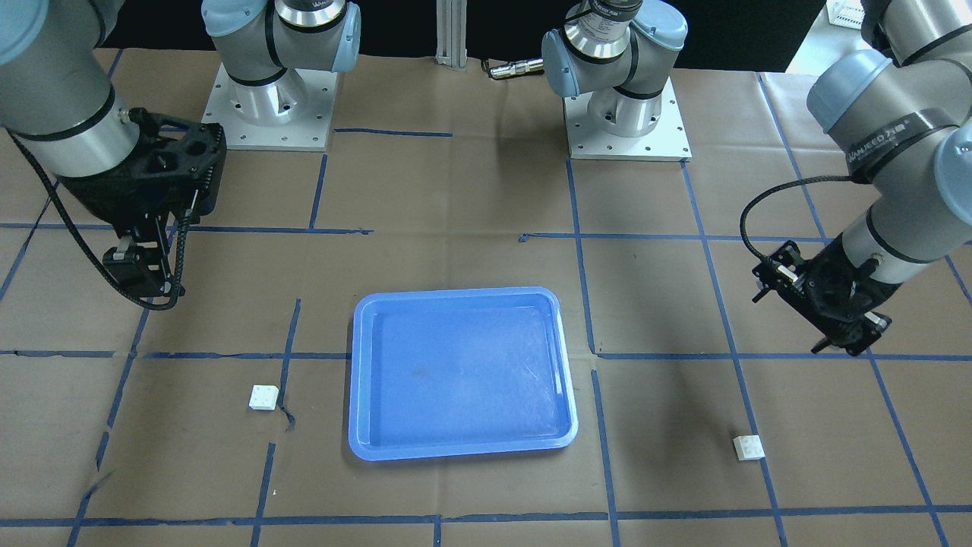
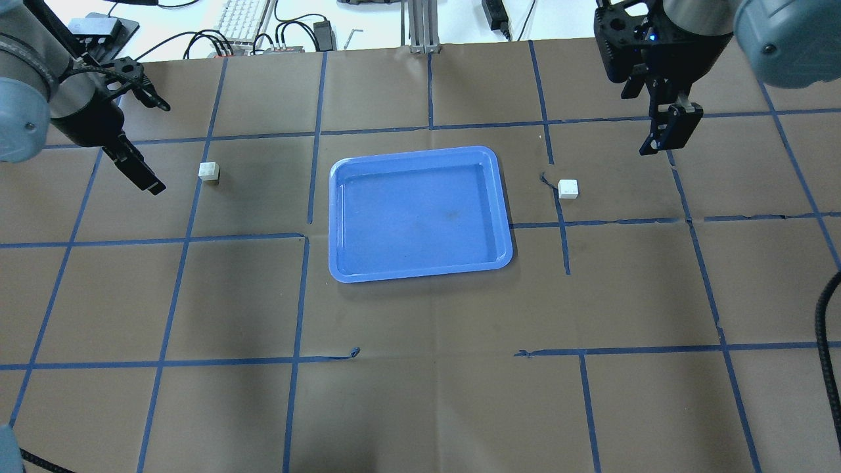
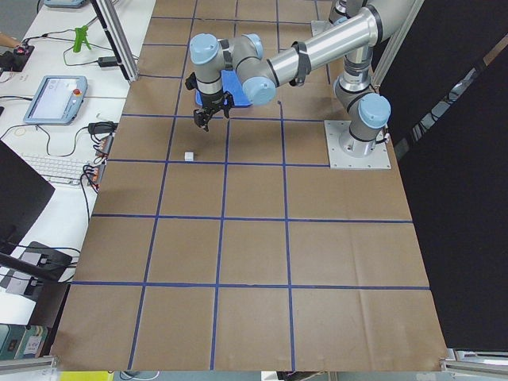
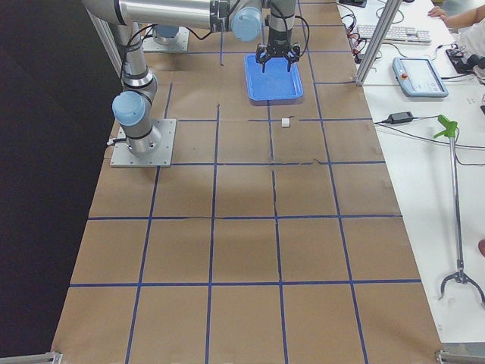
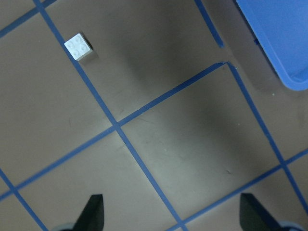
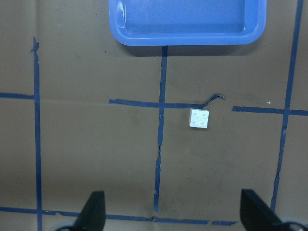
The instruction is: Assemble white blocks and place on blue tray
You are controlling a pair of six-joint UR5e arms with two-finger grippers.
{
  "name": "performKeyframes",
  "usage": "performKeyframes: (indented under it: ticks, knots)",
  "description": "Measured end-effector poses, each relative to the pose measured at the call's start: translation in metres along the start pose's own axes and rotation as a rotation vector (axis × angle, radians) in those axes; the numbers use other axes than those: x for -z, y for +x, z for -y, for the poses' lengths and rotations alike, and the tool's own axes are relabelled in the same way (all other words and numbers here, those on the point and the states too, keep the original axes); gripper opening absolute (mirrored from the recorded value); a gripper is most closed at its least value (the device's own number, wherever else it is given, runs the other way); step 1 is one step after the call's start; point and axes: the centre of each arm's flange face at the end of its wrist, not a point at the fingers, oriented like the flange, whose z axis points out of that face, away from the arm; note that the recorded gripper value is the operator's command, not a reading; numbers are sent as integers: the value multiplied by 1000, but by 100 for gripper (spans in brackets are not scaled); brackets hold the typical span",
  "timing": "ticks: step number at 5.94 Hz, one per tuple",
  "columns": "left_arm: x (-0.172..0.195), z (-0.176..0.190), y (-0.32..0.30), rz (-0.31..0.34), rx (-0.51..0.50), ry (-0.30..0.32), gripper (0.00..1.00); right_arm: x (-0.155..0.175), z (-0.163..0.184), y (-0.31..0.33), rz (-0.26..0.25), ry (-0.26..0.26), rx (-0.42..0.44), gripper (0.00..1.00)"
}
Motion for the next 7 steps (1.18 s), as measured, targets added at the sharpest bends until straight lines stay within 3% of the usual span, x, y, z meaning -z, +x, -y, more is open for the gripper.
performKeyframes:
  ticks: [2, 4, 5, 7]
  knots:
    - [-80, 13, -48, 44, -278, 11, 99, -54, -41, 30, 39, 200, -3, 100]
    - [-123, 20, -69, 40, -399, 14, 98, -138, -83, 48, 60, 450, -41, 100]
    - [-133, 21, -71, 31, -419, 14, 98, -175, -94, 48, 17, 513, -28, 100]
    - [-143, 24, -73, 21, -443, 28, 96, -231, -108, 41, -90, 556, -31, 100]
